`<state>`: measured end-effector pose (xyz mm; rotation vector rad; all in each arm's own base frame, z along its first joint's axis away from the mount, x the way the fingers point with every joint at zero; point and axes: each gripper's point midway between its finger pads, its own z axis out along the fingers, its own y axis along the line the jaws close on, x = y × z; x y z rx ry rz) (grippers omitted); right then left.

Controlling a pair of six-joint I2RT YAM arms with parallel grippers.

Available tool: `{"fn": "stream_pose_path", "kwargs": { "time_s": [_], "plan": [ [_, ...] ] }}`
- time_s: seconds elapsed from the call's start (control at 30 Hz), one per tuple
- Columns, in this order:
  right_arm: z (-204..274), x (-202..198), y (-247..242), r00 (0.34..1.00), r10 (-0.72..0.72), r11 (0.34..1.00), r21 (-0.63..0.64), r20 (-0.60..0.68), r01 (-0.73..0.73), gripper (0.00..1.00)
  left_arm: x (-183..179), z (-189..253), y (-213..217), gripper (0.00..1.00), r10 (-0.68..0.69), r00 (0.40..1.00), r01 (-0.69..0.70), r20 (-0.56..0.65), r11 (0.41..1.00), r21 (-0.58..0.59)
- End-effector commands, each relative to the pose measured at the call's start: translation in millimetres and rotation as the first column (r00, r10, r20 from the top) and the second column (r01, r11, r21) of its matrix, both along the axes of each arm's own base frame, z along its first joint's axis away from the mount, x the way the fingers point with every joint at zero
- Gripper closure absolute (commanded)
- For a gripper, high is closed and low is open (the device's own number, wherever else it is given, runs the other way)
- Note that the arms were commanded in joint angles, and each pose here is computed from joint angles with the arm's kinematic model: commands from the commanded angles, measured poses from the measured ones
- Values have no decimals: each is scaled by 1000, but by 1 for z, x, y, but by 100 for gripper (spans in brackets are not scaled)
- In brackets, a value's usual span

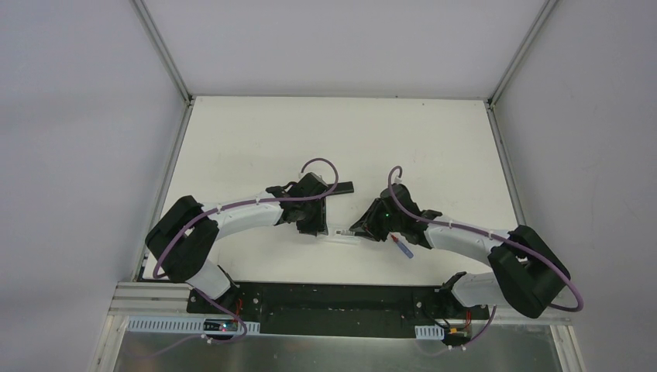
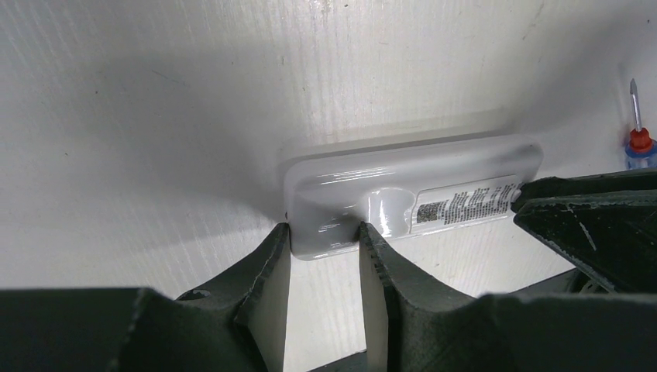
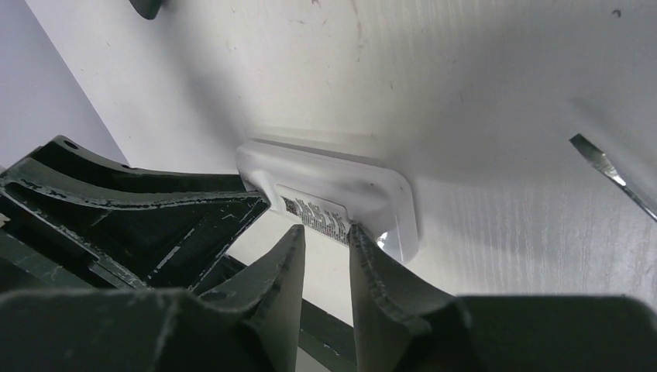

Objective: Unload the batteries from the remote control

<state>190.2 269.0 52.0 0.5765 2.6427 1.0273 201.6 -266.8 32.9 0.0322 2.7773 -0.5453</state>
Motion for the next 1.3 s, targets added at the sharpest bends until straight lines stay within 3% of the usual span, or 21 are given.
{"fn": "stream_pose_path", "kwargs": {
  "time_s": [0.0, 0.57, 1.03, 1.13, 1.27],
  "plan": [
    [109, 53, 56, 964, -67, 932, 361, 259, -33, 72, -16, -22, 1, 73, -23, 999, 26, -36, 998, 66],
    [112, 59, 53, 968, -64, 933, 360, 241, -28, 72, -13, -21, 2, 73, -13, 999, 16, -34, 996, 83],
    [65, 81, 27, 980, -88, 991, 113, 180, 68, 69, -17, -7, 10, 69, -14, 1000, 16, -21, 996, 93],
    [59, 76, 6, 983, -78, 996, -26, 169, 83, 63, -21, -2, 11, 61, -26, 999, 28, -21, 997, 76],
    [59, 71, -39, 979, -94, 967, -216, 181, 133, 40, -19, 15, 9, 49, -46, 999, 45, 24, 998, 37]
  ]
}}
